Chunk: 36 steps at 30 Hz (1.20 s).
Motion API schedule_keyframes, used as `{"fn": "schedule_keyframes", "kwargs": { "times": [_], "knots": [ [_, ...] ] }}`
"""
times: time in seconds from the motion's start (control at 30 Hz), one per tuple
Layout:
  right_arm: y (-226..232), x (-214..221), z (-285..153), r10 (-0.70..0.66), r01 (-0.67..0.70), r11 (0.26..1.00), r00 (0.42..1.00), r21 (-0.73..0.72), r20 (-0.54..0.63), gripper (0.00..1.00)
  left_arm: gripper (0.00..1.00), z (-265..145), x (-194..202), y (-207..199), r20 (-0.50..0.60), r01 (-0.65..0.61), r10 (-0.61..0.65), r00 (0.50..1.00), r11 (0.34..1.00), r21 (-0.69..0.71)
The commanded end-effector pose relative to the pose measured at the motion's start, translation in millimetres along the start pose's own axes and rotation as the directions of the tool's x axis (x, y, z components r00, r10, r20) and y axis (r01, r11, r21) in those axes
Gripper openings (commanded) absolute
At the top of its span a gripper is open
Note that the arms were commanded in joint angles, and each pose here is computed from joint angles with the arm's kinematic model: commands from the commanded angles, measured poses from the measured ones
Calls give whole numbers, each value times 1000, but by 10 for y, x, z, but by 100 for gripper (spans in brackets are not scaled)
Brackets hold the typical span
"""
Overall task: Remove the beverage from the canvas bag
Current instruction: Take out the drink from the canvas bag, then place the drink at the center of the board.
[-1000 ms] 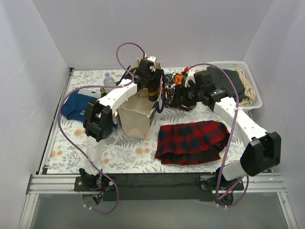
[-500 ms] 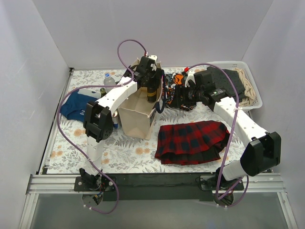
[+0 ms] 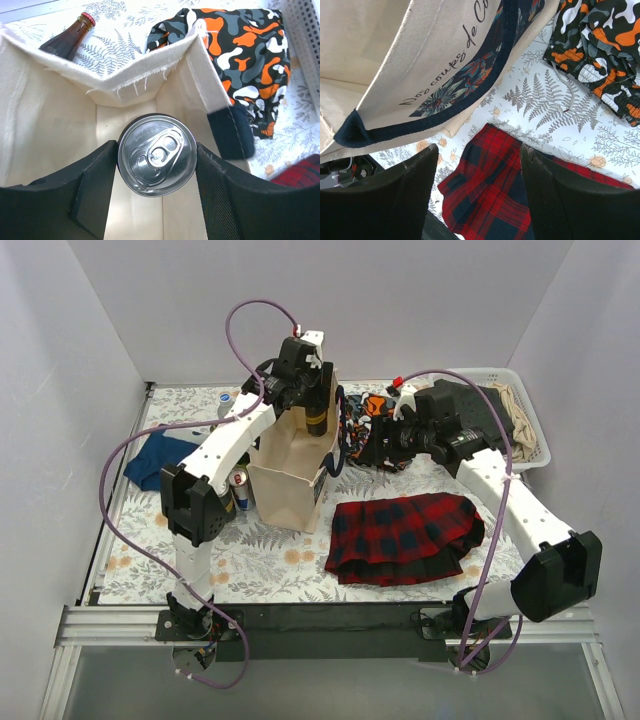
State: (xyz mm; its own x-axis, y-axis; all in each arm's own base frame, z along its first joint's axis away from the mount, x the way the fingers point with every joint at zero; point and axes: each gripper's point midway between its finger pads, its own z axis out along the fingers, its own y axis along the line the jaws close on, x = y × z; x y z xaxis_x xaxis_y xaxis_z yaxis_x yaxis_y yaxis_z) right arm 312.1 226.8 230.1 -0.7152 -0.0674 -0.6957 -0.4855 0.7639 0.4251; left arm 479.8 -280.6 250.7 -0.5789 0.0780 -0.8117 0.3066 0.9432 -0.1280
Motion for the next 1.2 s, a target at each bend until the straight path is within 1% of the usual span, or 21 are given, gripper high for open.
{"fn": "schedule_keyframes", "kwargs": {
  "times": [0.0,0.2,0.37,0.5,0.53,0.6,0.67,0.7,0.73,0.8,0.83,0.9,0.97,1.03,1.07,1.17],
  "knots": [
    [70,-56,-132,-7,8,1000,999,-13,39,72,0,-824,-710,-129,195,12,-25,980,998,68],
    [91,-46,-199,-7,8,1000,999,-15,53,72,0,-1293,-808,-173,203,8,-32,979,993,115],
    [103,-38,-232,-9,10,1000,998,-17,61,72,0,-1857,-1047,-210,284,7,-54,957,986,164],
    [115,-35,-235,-8,10,1000,998,-24,61,72,0,-2293,-1136,-170,333,4,-63,941,985,174],
    [119,-33,-240,-8,10,1000,998,-25,61,72,0,-2422,-1125,-140,340,7,-66,938,985,170],
    [130,-44,-244,-7,9,1000,998,-30,65,72,0,-2536,-1085,-97,342,14,-69,937,987,162],
    [148,-71,-260,-8,11,999,997,-34,74,72,0,-2765,-1090,-44,372,32,-90,924,987,160],
    [153,-81,-256,-6,8,999,997,-36,75,72,0,-2784,-1043,-30,366,33,-90,926,987,159],
    [162,-87,-263,-8,11,999,997,-39,77,72,0,-2970,-1053,-8,394,36,-100,914,985,167],
    [187,-131,-279,-11,15,999,996,-45,87,72,0,-3104,-1019,7,398,45,-113,910,983,177],
    [193,-149,-282,-11,16,999,996,-46,91,72,0,-3258,-1034,19,419,46,-122,900,981,187],
    [224,-216,-294,-19,24,998,994,-52,104,72,0,-3375,-976,29,407,58,-135,904,979,196],
    [241,-258,-296,-19,26,998,994,-59,110,73,0,-3539,-938,51,417,62,-145,897,976,207],
    [272,-306,-300,-21,29,997,993,-69,115,73,0,-3614,-867,56,409,69,-156,899,973,219],
    [272,-310,-291,-21,29,997,993,-71,114,72,0,-3726,-828,80,419,77,-168,892,971,224],
    [291,-329,-277,-18,27,996,993,-82,113,73,0,-3795,-755,157,421,114,-194,886,971,208]
  ]
}}
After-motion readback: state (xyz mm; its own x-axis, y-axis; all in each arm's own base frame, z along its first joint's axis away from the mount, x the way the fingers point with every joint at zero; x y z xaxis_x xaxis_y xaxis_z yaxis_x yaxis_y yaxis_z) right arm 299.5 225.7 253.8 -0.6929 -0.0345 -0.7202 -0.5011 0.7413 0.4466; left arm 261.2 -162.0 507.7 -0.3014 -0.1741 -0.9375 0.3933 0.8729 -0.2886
